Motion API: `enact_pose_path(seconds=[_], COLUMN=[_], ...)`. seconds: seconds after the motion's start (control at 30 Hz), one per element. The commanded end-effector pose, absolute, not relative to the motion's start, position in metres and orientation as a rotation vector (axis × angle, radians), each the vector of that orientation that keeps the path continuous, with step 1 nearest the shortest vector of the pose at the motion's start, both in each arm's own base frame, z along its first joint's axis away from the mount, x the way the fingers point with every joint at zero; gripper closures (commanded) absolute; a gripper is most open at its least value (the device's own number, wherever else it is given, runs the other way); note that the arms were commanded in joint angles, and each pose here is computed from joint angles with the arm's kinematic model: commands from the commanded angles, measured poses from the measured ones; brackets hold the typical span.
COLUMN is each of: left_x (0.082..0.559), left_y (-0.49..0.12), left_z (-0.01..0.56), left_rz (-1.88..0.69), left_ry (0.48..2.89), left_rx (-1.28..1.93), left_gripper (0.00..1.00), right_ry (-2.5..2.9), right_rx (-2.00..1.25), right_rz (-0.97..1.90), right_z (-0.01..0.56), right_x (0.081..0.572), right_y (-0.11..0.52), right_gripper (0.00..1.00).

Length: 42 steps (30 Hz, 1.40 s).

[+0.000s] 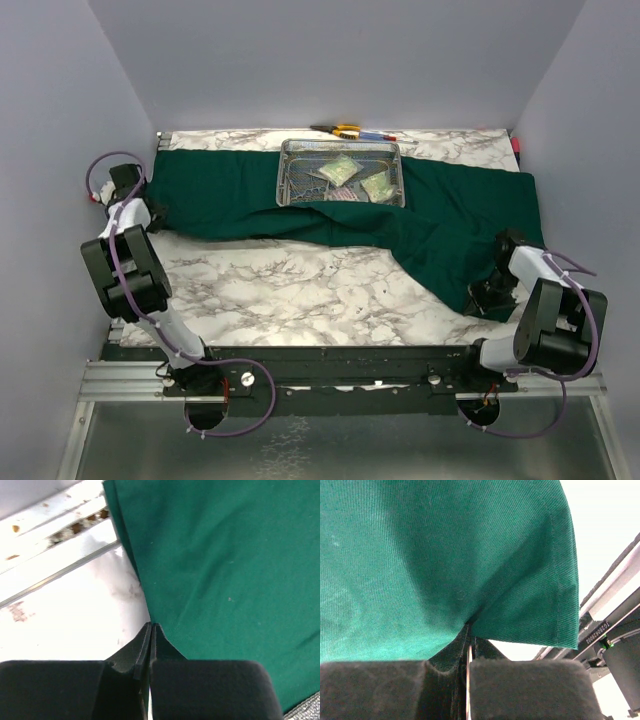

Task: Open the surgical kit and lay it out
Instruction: Open the surgical kit at the center of the board.

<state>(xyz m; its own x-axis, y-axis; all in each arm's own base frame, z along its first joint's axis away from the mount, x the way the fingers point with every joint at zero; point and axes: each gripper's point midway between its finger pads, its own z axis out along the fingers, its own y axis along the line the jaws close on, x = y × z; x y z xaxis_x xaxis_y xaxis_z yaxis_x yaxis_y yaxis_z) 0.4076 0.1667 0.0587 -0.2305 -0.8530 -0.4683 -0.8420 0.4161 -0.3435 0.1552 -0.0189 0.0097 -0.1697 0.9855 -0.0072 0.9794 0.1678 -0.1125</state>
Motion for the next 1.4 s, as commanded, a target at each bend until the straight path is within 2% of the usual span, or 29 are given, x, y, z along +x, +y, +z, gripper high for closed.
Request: enact_pose_path(seconds=[0.0, 0.13, 0.27, 0.4, 0.63, 0.9, 1.37], left_x=[0.366, 0.334, 0.298, 0.258, 0.199, 0.165, 0.109], left_y=[0.171, 0.159, 0.147, 0.135, 0.125, 0.142, 0.143], left_z=[0.108, 0.138, 0.144, 0.126, 0.089, 0.097, 0.099], left_rz=[0.135, 0.139, 0.174, 0.227, 0.371, 0.630, 0.878], left_ry=[2.070, 2.050, 2.064, 2.105, 2.160, 2.099, 1.900], left_rx=[-1.395, -1.374, -1.367, -1.427, -1.549, -1.676, -2.025], left_gripper=[1.00, 1.00, 1.00, 1.00, 1.00, 1.00, 1.00], right_ry=[-2.466, -2.540, -2.593, -2.594, -2.435, -2.251, -1.884], right_rx=[-2.131, -2.174, -2.190, -2.216, -2.224, -2.236, -2.269], right_rz=[0.319, 0.481, 0.630, 0.732, 0.752, 0.810, 1.117], right_z=[0.004, 0.018, 0.038, 0.054, 0.041, 0.032, 0.051], right_x=[0.176, 0.180, 0.183, 0.179, 0.152, 0.130, 0.090], right_y=[-0.057, -0.084, -0.107, -0.124, -0.146, -0.166, -0.185], right_gripper=[1.00, 0.99, 1.00, 1.00, 1.00, 1.00, 1.00])
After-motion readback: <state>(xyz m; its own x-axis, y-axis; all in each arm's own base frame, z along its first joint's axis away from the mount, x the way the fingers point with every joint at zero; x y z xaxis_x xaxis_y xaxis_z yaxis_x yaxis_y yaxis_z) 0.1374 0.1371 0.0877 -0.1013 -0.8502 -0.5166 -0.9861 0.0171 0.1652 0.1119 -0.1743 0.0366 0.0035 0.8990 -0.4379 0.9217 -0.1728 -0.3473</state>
